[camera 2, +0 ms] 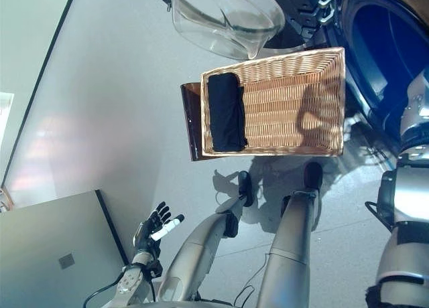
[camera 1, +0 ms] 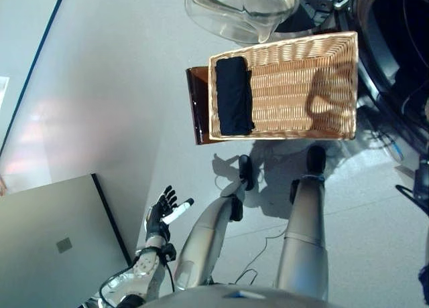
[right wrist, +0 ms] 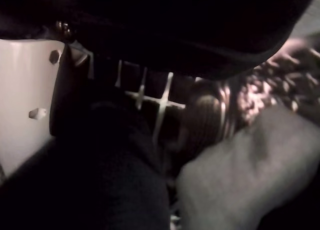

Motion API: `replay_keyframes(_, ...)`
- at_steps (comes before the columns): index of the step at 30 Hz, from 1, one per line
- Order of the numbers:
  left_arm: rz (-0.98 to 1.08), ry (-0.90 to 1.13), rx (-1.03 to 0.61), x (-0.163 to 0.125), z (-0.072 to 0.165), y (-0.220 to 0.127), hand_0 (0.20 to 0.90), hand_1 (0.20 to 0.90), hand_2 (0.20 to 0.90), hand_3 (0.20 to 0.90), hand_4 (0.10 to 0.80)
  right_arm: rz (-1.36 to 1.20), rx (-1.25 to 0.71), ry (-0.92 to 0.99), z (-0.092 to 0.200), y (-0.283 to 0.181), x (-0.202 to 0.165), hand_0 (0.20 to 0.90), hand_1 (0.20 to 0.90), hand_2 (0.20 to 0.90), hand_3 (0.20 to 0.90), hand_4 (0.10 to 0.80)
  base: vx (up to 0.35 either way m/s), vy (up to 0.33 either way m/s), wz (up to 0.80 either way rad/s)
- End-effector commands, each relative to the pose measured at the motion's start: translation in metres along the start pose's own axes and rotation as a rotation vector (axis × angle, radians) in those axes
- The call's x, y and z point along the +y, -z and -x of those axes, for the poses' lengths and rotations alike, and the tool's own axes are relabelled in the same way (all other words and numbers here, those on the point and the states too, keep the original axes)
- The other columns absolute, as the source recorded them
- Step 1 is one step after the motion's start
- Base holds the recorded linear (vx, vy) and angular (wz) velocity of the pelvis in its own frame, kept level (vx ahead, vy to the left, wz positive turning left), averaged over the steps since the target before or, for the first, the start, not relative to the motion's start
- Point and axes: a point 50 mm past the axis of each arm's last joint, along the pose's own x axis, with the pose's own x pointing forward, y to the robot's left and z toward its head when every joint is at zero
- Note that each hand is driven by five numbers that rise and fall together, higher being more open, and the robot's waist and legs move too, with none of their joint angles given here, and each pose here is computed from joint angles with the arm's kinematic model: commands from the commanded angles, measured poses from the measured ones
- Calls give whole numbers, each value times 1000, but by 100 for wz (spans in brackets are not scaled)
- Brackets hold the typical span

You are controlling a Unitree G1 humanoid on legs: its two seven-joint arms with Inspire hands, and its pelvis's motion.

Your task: Pick up the clothes and place them into the washing machine

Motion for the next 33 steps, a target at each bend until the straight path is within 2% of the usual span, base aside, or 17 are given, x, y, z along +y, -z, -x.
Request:
replay_keyframes(1,-97,-173,-37,58,8,-10,900,900,900,900,800,116,-438,41,-45,-95,-18,900,900,900,900,800,-102,24,-6)
replay_keyframes(20,-70,-192,67,64,19,13,900,900,900,900,800,-33,-142,-19,-26,-38,-8,900,900,900,900,800,9,24,-4)
replay_keyframes(24,-68,-204,103,65,20,19,900,900,900,900,800,-93,22,-50,-8,1,-6,900,900,900,900,800,4,9,0)
replay_keyframes(25,-73,-204,105,65,19,19,900,900,900,900,800,-101,106,-75,9,24,-2,900,900,900,900,800,0,0,0)
replay_keyframes(26,-73,-204,105,65,19,19,900,900,900,900,800,-101,106,-75,9,24,-2,900,900,900,900,800,20,37,0)
replay_keyframes(28,-81,-188,111,62,16,19,900,900,900,900,800,-102,254,-126,41,66,-2,900,900,900,900,800,11,20,6)
replay_keyframes(29,-83,-189,111,62,17,19,900,900,900,900,800,-102,257,-125,42,67,-2,900,900,900,900,800,13,19,8)
replay_keyframes(33,-90,-197,99,62,12,15,900,900,900,900,800,-121,474,-194,106,120,-4,900,900,900,900,800,14,19,-3)
